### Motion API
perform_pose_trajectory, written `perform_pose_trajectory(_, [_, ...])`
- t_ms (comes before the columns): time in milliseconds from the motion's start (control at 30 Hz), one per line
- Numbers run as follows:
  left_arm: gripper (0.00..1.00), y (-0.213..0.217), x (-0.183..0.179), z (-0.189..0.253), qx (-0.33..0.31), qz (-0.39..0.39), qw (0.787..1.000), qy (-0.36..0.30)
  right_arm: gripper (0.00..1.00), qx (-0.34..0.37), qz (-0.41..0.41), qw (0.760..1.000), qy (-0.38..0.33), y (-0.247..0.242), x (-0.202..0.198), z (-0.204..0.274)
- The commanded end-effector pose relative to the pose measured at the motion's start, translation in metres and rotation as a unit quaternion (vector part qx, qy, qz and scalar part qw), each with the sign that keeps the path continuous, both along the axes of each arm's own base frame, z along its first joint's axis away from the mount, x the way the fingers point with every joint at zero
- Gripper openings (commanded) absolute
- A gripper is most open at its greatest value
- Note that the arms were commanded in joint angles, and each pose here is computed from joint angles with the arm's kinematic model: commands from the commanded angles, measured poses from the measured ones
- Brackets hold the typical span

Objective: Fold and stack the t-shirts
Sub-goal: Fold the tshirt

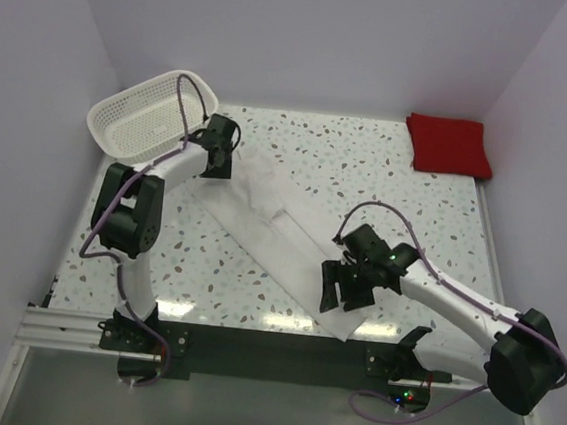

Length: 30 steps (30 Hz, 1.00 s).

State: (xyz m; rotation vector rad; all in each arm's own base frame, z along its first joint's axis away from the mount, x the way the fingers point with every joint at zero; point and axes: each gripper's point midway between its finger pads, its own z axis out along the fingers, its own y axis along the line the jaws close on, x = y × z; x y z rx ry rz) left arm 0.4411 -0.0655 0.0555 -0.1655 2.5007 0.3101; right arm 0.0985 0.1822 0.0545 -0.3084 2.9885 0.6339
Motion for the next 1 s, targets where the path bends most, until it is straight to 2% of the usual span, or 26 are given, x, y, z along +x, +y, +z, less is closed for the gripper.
perform_pose_trajectory(0, [0.73,0.000,0.015,0.051,-0.013,0.000,0.998,-0.062,0.69,-0.040,0.020,0.996,-0.079,-0.010,0.030,0.038])
perform_pose_trajectory(67, [0.78,-0.001,0.007,0.070,-0.030,0.005,0.996,-0.080,0.66,-0.062,0.037,0.992,-0.101,-0.011,0.044,0.042])
perform_pose_trajectory(133, [0.78,-0.012,-0.003,0.077,-0.067,0.010,0.994,-0.088,0.61,-0.067,0.050,0.992,-0.098,-0.007,0.050,0.038])
perform_pose_trajectory(267, [0.63,-0.044,-0.036,0.075,-0.135,0.005,0.987,-0.087,0.52,-0.068,0.068,0.990,-0.101,0.003,0.060,0.029])
perform_pose_trajectory(400, [0.58,-0.089,-0.065,0.049,-0.174,-0.027,0.983,-0.051,0.49,-0.080,0.091,0.987,-0.106,0.008,0.063,0.019])
perform_pose_trajectory(533, [0.55,-0.099,-0.078,0.014,-0.176,-0.028,0.984,-0.014,0.47,-0.087,0.102,0.986,-0.101,0.011,0.060,0.003])
perform_pose_trajectory(667, [0.48,-0.099,-0.073,-0.009,-0.165,-0.021,0.986,-0.001,0.46,-0.094,0.108,0.986,-0.083,0.011,0.051,-0.015])
perform_pose_trajectory(967, [0.47,-0.101,-0.055,-0.050,-0.126,-0.040,0.991,0.032,0.45,-0.099,0.136,0.986,-0.017,0.021,0.011,-0.046])
